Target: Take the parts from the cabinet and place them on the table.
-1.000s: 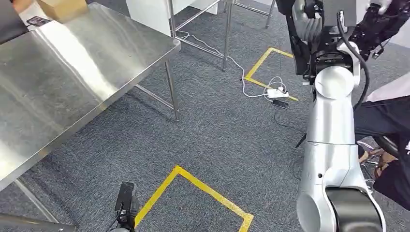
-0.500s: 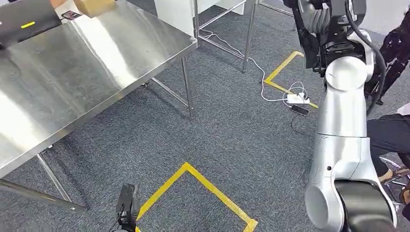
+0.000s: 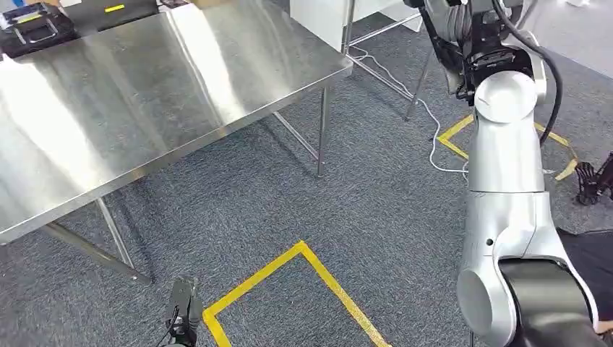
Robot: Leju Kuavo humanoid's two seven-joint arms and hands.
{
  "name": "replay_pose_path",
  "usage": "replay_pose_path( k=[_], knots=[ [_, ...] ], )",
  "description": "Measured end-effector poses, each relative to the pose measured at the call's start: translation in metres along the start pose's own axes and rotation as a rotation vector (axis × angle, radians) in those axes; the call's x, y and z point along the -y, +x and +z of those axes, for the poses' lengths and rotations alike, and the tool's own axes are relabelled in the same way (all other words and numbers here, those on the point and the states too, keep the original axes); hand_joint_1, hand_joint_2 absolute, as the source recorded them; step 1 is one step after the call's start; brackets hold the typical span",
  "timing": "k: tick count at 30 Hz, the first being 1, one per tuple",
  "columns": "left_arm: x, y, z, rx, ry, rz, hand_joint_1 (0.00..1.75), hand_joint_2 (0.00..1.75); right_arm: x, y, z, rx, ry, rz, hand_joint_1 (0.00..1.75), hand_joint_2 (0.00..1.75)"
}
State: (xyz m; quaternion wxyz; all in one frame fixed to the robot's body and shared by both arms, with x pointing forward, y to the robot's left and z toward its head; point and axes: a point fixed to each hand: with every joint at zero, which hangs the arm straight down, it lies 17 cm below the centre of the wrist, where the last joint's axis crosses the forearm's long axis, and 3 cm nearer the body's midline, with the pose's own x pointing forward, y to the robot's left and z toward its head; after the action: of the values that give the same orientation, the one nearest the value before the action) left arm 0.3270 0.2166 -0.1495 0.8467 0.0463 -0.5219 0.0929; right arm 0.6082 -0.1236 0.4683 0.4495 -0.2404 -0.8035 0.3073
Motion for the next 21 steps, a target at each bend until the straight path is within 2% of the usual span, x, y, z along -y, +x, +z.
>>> replay_pose_path(
  k=[11,21],
  knots=[
    [-0.013,-0.009,0.004,-0.009,0.021,-0.007,0.0,0.0,-0.008,0.003,-0.001,0.005,-0.025,0.027,1.75,1.75],
    [-0.012,-0.008,0.001,-0.008,0.004,-0.086,0.0,0.0,-0.021,-0.011,0.008,-0.02,-0.012,0.016,1.75,1.75]
  ],
)
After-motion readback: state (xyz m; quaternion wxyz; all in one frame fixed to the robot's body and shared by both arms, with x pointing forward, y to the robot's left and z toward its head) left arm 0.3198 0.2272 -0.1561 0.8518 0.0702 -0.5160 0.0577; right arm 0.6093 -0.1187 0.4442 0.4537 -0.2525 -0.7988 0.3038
